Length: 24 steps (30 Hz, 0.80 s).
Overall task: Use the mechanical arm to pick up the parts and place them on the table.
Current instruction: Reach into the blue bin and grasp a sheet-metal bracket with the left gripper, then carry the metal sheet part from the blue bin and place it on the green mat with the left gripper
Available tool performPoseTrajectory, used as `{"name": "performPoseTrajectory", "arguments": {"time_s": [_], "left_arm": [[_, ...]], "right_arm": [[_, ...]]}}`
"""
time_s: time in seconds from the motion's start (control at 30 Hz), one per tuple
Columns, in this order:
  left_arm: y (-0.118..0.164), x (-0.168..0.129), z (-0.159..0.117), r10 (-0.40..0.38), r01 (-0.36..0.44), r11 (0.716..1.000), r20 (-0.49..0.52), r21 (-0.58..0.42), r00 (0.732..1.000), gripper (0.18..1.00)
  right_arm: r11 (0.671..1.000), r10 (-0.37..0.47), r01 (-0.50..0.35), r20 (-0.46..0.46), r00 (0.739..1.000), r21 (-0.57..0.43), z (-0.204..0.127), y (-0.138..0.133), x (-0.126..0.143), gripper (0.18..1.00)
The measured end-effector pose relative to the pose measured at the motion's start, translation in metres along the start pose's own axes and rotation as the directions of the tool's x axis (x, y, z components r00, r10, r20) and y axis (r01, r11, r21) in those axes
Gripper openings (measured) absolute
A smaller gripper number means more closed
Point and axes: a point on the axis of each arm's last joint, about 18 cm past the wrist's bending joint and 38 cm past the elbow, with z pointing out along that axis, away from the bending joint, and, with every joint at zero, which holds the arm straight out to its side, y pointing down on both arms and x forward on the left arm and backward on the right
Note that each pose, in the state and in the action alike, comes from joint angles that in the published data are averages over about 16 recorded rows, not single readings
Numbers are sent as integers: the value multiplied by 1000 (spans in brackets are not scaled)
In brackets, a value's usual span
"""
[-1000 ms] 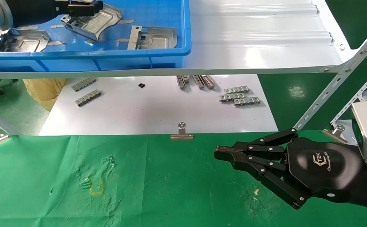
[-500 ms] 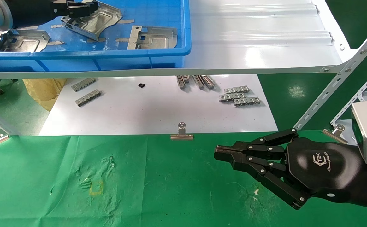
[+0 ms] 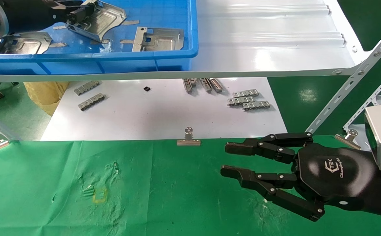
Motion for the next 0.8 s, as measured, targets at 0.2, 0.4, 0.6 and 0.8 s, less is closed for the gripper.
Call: {"name": "performPoseTrajectory", "arguments": {"time_s": [0.2, 0.4, 0.6, 0.8], "left_arm": [[-3, 1, -1, 0, 0, 1000, -6, 9, 1000, 345], [-11, 4, -5, 4, -2, 999, -44, 38, 999, 290], [-22, 12, -14, 10, 0, 996, -126, 86, 992, 274], [-31, 25, -34, 40, 0, 989, -264, 149, 964, 273]], "right_arm": [[1000, 0, 0, 0, 1000, 0, 0, 0, 0, 462], [1000, 0, 0, 0, 1000, 0, 0, 0, 0, 601], [1000, 0, 0, 0, 1000, 0, 0, 0, 0, 741], [1000, 0, 0, 0, 1000, 0, 0, 0, 0, 856]]}}
